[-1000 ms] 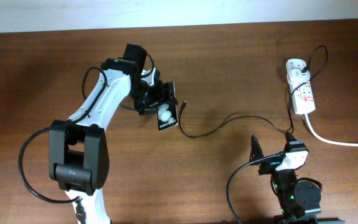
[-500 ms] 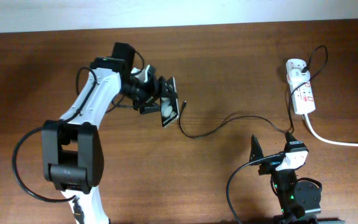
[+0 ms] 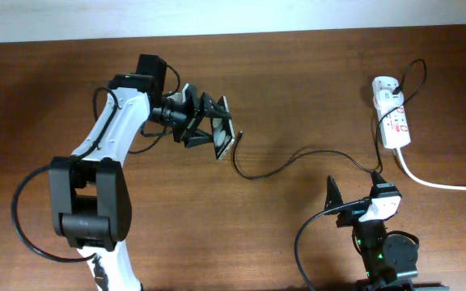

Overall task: Plug charger to phone and switch on socket
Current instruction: 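Lift the phone with the left gripper and tilt it upright, then hold the phone raised in the left gripper, screen facing right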

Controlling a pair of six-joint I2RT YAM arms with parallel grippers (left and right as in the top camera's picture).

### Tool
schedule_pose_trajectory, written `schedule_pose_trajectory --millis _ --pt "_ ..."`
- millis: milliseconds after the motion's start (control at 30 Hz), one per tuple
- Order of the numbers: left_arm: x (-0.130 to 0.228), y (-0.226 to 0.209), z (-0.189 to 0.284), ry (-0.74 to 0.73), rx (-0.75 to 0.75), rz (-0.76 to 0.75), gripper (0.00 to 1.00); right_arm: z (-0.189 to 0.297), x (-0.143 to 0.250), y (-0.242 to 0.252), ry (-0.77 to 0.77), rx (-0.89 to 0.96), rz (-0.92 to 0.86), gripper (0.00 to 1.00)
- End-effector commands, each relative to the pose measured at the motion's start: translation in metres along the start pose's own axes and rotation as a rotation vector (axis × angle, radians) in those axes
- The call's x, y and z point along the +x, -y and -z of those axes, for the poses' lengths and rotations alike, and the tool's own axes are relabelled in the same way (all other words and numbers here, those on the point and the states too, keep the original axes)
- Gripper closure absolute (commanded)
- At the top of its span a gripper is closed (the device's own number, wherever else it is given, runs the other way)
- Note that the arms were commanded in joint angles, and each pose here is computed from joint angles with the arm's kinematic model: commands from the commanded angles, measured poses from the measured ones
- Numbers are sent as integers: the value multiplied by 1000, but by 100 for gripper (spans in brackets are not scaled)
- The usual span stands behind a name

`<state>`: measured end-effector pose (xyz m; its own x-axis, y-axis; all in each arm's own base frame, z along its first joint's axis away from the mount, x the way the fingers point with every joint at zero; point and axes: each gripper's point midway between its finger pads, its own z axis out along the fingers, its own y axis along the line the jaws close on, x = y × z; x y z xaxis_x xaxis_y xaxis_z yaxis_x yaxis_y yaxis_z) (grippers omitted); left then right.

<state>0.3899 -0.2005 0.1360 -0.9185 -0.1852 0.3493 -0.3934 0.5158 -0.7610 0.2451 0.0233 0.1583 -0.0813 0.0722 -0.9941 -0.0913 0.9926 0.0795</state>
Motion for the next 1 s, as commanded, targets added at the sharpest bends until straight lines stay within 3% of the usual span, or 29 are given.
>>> schedule_pose_trajectory --millis 0,200,967 --pt "4 23 14 -41 121 4 100 0 2 0 -3 -4 -4 1" --pt "2 22 19 -38 133 24 100 0 2 0 -3 -4 -4 1" --pt "8 24 19 -92 137 386 100 0 2 0 -3 -4 -4 1"
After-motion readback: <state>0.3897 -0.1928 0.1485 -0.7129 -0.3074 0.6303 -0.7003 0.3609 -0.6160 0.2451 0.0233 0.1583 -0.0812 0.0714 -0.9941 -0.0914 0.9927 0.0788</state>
